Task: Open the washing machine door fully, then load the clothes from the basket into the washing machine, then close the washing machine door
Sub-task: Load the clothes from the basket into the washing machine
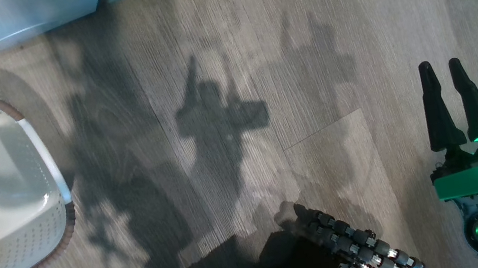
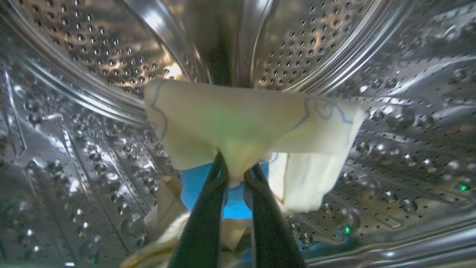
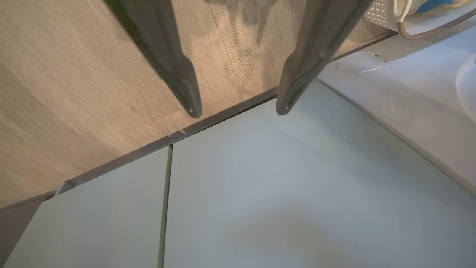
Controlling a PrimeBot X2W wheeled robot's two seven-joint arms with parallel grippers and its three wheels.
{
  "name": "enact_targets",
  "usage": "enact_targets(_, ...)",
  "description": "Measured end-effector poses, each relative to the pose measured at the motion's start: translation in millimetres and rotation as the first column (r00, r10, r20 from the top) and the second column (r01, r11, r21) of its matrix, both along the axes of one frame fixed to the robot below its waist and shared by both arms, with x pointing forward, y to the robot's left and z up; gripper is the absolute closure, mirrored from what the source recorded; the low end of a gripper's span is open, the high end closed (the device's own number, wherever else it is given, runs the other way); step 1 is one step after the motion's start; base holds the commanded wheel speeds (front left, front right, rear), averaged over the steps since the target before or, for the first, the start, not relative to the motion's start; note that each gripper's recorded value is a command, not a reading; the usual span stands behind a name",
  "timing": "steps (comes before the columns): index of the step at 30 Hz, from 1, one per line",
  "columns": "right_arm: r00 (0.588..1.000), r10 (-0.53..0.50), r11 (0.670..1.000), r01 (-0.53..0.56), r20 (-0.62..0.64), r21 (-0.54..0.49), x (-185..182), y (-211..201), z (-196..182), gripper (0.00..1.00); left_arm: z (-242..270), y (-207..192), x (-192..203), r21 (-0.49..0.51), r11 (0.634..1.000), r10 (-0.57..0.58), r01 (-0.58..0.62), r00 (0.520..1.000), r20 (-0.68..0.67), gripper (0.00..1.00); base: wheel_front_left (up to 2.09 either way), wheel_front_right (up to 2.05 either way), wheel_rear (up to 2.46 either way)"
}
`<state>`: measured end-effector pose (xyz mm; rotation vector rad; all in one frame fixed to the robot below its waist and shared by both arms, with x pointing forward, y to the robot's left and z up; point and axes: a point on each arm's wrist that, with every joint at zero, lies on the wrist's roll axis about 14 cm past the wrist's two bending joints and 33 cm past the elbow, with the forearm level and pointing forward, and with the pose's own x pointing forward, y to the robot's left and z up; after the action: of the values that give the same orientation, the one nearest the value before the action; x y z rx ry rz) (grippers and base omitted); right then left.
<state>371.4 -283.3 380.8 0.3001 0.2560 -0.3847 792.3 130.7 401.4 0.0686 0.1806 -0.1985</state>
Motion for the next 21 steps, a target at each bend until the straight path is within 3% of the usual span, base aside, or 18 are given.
enact_targets(3, 1.0, 0.003, 1.0, -0.003, -0.002, 0.003, 1.0, 1.1, -1.7, 0.0, -17.4, 4.0, -1.8, -0.004, 1.0, 0.023, -0.023, 0.999, -0.046, 1.0, 0.0, 0.0, 0.0)
enact_targets(4, 1.0, 0.006, 1.0, -0.006, -0.001, 0.005, 1.7, 1.8, -2.2, 0.0, -23.0, 5.5, -3.2, -0.007, 1.0, 0.029, -0.029, 0.997, -0.069, 0.95, 0.0, 0.0, 0.0)
enact_targets(5, 1.0, 0.008, 1.0, -0.008, -0.001, 0.008, 2.5, 2.6, -2.8, 0.0, -27.5, 6.8, -4.6, -0.013, 0.999, 0.033, -0.035, 0.996, -0.088, 0.61, 0.0, 0.0, 0.0)
enact_targets(6, 1.0, 0.011, 1.0, -0.01, -0.001, 0.009, 3.3, 3.3, -3.5, 0.0, -30.3, 7.9, -5.8, -0.015, 0.999, 0.037, -0.039, 0.994, -0.1, 0.09, 0.0, 0.0, 0.0)
enact_targets(7, 1.0, 0.013, 1.0, -0.013, 0.0, 0.01, 4.3, 3.6, -4.1, 0.0, -32.0, 8.6, -7.1, -0.017, 0.999, 0.038, -0.04, 0.993, -0.11, 0.0, 0.0, 0.0, 0.0)
enact_targets(16, 0.998, 0.059, 0.998, -0.059, 0.023, -0.005, 20.5, 10.1, -4.9, 0.0, -27.6, 11.1, -24.0, -0.018, 1.0, 0.021, -0.022, 0.997, -0.075, 0.0, 0.0, 0.0, 0.0)
enact_targets(21, 0.993, 0.102, 0.994, -0.1, 0.067, -0.034, 35.0, 15.8, 5.7, 0.0, -21.8, 2.1, -55.1, -0.066, 0.998, -0.006, 0.005, 1.0, -0.023, 0.0, 0.0, 0.0, 0.0)
